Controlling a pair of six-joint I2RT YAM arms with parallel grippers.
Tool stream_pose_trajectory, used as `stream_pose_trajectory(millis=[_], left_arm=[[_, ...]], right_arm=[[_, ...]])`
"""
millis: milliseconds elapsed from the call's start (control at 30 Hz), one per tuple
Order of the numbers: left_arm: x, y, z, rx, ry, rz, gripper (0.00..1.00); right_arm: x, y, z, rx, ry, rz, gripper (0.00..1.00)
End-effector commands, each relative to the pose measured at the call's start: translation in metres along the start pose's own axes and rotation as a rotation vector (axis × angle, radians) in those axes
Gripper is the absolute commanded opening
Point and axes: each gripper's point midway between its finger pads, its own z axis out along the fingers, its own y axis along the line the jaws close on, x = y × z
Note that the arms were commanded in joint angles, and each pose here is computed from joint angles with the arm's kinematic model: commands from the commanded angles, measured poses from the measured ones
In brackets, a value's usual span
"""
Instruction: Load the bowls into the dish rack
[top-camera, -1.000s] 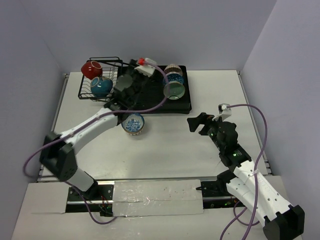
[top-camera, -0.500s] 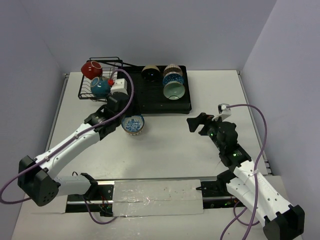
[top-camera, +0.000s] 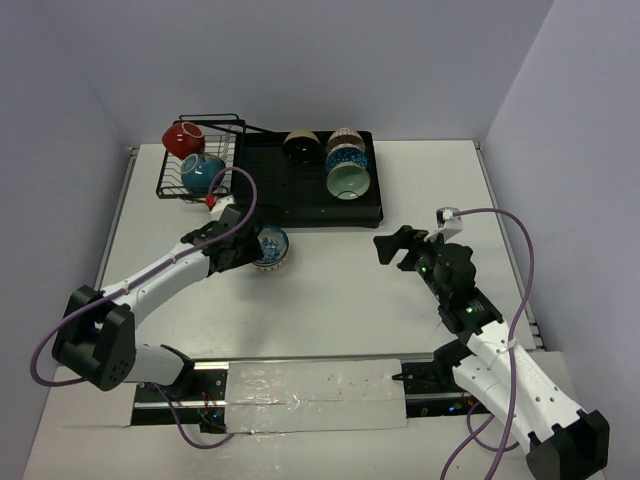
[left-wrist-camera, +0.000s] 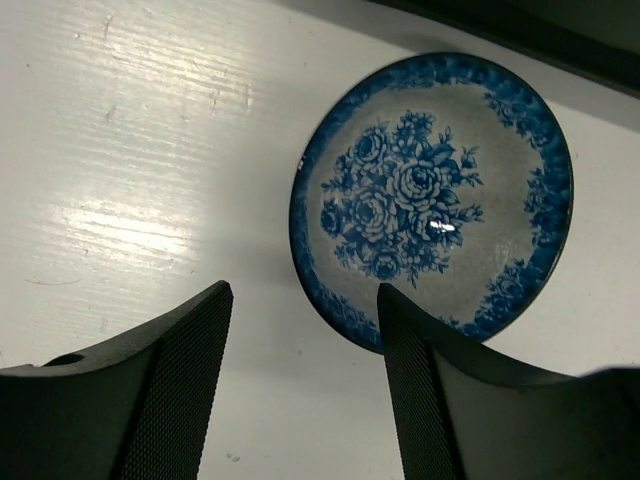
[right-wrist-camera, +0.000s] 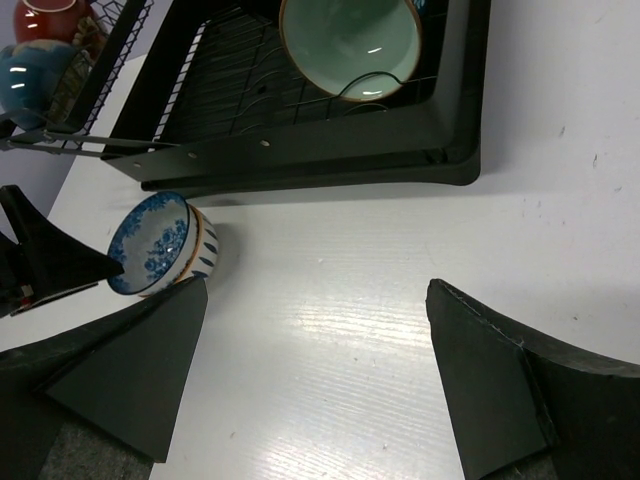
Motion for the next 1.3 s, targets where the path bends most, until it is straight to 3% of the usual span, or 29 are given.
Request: stream_pose_trajectory(millis=[0, 333, 500, 900, 1267], left_arm=[[-0.015, -0.014, 0.004, 0.073, -0.032, -0.073, 0.64], [-0.019, -0.006, 0.026, 0.012, -0.016, -0.048, 0.5], [-0.026, -0.013, 0.024, 0.035, -0.019, -0.044, 0.35], [-0.037, -0.014, 0.017, 0.014, -0.031, -0.022, 0.34], [-0.029, -0.008, 0.022, -0.026, 0.041, 0.016, 0.19]], right_arm=[[-0.01, 0.008, -0.001, -0.029, -0.041, -0.005, 0.98], [-0.007, 0.003, 0.001, -0.013, -0.037, -0.008, 0.98], [-0.002, 0.004, 0.004, -0.017, -0.015, -0.005, 0.97], [-0.003, 0.004, 0.003, -0.022, -0.02, -0.006, 0.97], [-0.004, 0.005, 0.003, -0.023, -0.022, -0.004, 0.97]])
